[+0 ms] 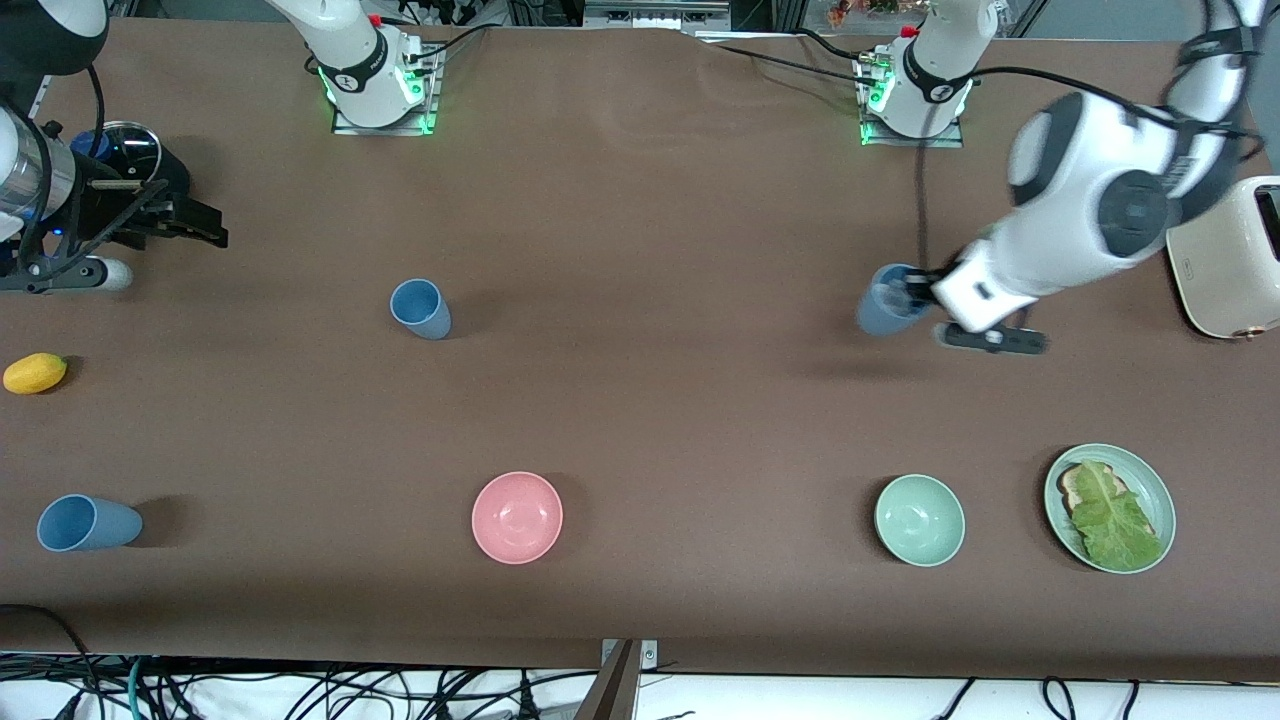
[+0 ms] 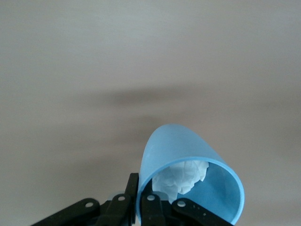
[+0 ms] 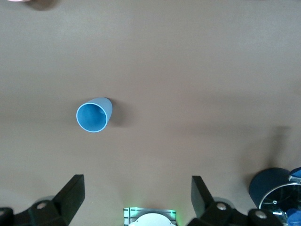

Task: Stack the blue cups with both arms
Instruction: 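Lift the blue cup with the left gripper and carry it to mid-table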

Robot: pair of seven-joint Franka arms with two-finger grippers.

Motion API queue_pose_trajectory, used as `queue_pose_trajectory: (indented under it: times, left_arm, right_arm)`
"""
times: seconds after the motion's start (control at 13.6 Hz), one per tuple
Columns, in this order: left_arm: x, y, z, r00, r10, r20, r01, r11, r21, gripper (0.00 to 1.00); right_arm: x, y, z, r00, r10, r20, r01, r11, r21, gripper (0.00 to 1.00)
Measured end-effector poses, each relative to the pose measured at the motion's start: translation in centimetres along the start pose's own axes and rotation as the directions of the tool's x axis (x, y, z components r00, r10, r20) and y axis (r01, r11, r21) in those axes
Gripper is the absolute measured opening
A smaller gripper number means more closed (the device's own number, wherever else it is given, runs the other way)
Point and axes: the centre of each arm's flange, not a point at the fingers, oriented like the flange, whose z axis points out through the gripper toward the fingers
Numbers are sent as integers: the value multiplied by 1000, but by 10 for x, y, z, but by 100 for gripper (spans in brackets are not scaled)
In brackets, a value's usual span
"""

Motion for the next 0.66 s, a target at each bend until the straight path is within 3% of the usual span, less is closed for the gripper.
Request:
queue_pose_trajectory:
  times: [0.37,0.66]
  left_arm:
    - [2,133,51,1000,-14,8,15,998,-63,1]
    - [9,187,123,998,60,8,-60,998,5,1]
  right_arm:
    - [1,5,1,1000,9,4,-9,1000,1,100]
    - [1,5,2,1000,10,5,-10,1000,1,100]
